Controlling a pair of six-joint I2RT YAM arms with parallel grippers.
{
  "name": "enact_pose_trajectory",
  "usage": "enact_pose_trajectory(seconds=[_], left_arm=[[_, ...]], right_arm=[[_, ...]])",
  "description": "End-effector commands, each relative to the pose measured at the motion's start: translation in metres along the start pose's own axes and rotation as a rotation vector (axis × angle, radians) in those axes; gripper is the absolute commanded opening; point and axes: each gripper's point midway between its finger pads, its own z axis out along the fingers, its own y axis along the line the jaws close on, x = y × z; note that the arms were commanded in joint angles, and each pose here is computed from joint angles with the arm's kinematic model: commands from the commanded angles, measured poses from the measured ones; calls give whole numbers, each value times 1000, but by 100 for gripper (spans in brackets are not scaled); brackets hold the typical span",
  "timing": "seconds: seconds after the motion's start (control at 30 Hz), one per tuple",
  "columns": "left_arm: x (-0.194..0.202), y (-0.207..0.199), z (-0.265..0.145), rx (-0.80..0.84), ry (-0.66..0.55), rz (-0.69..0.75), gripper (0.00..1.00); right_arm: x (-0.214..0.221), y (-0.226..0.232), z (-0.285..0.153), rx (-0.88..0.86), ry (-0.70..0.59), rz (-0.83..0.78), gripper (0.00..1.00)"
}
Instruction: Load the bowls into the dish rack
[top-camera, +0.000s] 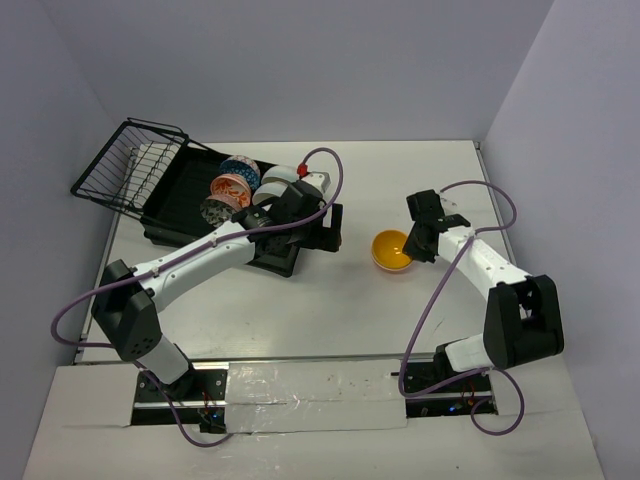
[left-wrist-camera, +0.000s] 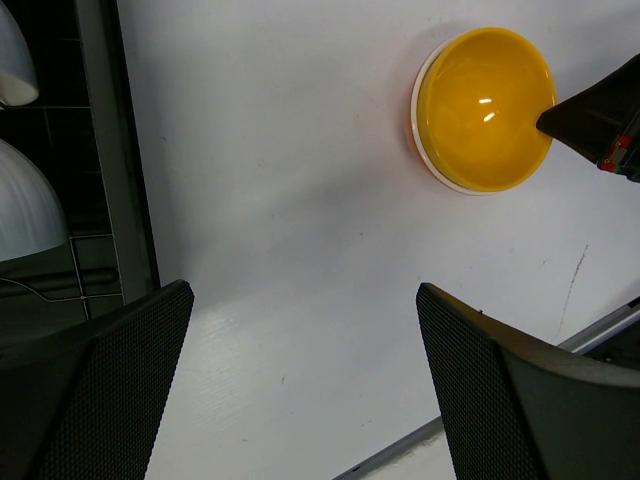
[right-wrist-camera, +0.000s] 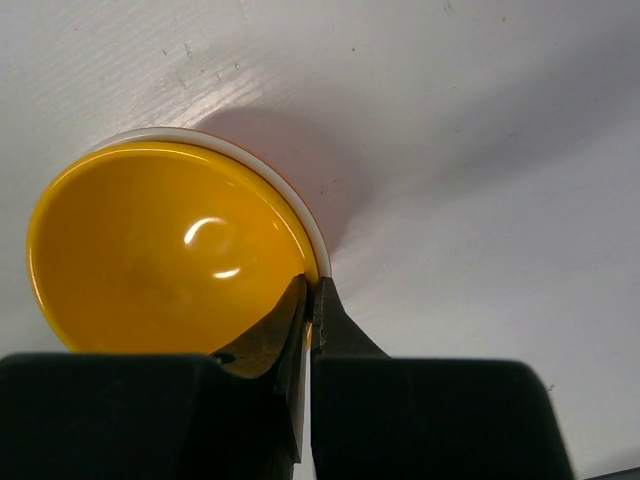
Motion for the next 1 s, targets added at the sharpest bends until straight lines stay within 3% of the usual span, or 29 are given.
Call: enact_pose_trajectory(seconds=[0.0,0.33,0.57,0.77,0.97], left_arm=[[-9,-2,-14,13,-43,6,99],[-28,-23,-28,92,-71,-40,99],[-53,-47,-42,174,-110,-94,99],[-60,-63,-47,228,-111,-154,88],[-58,-55,-42,181,-116,-185,82]], right_arm=[[-20,2,-15,-8,-71,10,0],[-64,28,-97,-224,-304,22,0],[-69,55,-147,-363,-426,-18,0],[-62,72,-169,-408,-473,-19,0],[-57,83,-174,-438,-474,-24,0]])
